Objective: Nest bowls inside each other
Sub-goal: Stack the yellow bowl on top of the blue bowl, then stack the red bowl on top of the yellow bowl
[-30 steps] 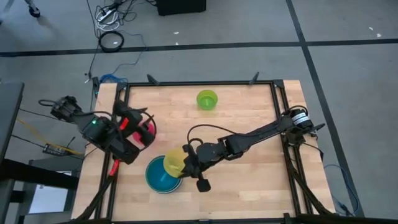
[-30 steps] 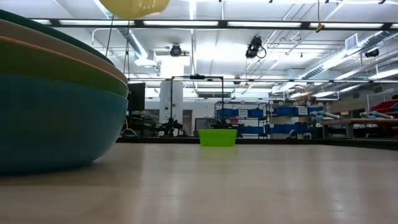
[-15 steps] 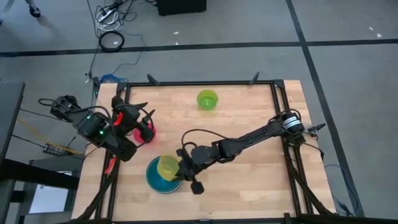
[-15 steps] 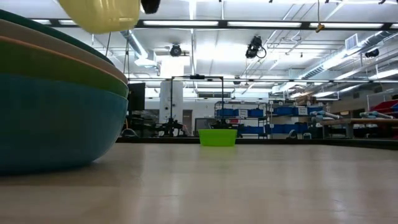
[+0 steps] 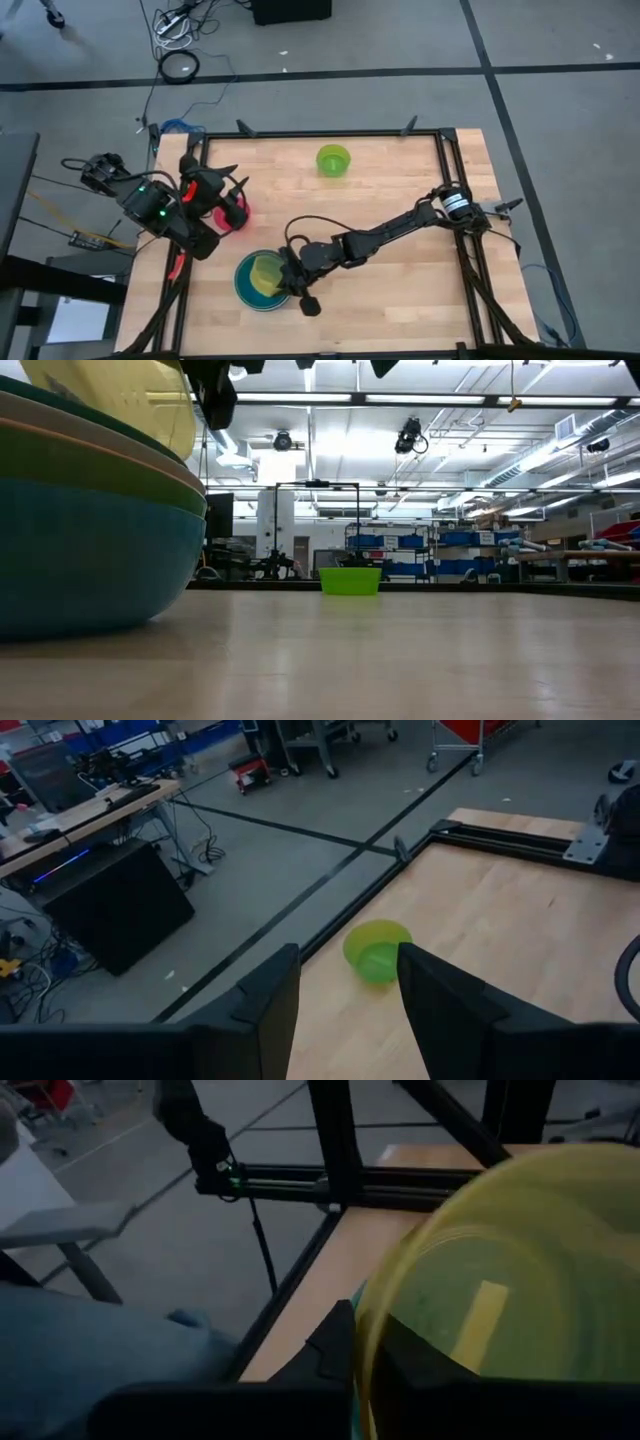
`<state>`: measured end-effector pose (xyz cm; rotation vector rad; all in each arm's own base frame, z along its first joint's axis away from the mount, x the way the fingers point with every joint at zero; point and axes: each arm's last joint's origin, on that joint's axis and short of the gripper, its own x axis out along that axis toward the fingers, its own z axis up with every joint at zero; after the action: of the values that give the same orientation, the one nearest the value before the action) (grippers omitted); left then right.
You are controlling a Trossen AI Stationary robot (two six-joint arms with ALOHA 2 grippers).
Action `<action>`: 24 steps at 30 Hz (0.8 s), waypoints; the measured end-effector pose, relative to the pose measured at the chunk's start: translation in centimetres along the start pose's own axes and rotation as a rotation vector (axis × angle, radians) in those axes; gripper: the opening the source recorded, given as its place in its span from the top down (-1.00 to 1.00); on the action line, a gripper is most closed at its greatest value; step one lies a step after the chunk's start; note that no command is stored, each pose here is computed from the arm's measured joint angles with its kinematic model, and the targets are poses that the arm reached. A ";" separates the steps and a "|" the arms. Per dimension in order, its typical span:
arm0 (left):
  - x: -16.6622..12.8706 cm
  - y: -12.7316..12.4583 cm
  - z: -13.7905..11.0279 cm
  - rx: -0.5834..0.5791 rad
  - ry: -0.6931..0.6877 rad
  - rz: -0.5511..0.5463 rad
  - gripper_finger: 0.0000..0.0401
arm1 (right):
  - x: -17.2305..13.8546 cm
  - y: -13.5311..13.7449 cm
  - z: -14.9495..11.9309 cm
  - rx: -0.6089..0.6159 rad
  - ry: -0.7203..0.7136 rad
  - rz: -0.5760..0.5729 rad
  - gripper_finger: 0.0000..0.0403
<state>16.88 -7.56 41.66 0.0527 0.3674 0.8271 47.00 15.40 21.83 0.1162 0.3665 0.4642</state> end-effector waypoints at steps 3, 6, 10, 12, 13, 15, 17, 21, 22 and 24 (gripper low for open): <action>0.0 0.0 0.0 0.002 0.002 -0.001 0.12 | 0.0 -0.1 0.0 0.027 0.007 -0.002 0.84; 0.0 0.0 0.0 0.003 0.003 0.000 0.12 | 0.0 -0.2 -0.1 0.054 0.020 -0.007 0.69; 0.0 0.0 0.0 0.004 0.003 0.000 0.12 | 0.0 -0.2 -0.2 0.061 0.036 -0.012 0.50; 0.0 0.0 0.0 0.005 0.004 0.000 0.12 | -0.1 -0.2 -0.2 0.071 0.038 -0.013 0.43; 0.0 0.0 0.0 0.005 0.004 -0.001 0.12 | -0.1 -0.2 -0.2 0.075 0.043 -0.014 0.40; 0.0 0.0 -0.1 0.005 0.016 -0.009 0.12 | -0.2 -0.2 -0.1 0.070 0.043 -0.014 0.37; 0.0 0.0 -0.1 0.005 0.037 -0.024 0.12 | -0.3 -0.1 0.1 0.055 0.040 -0.014 0.36; -0.1 -0.3 -0.5 -0.004 0.180 -0.127 0.12 | -0.9 0.1 0.6 0.052 0.051 -0.022 0.37; -0.1 -0.5 -0.7 -0.013 0.238 -0.167 0.12 | -1.0 0.1 0.7 0.051 0.058 -0.028 0.37; -0.3 -0.7 -1.0 -0.039 0.347 -0.234 0.12 | -1.8 0.2 1.1 0.032 0.094 -0.076 0.38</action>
<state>16.84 -8.30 40.68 -0.1698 0.6703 0.6094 45.82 14.73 23.46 0.1110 0.4689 0.3894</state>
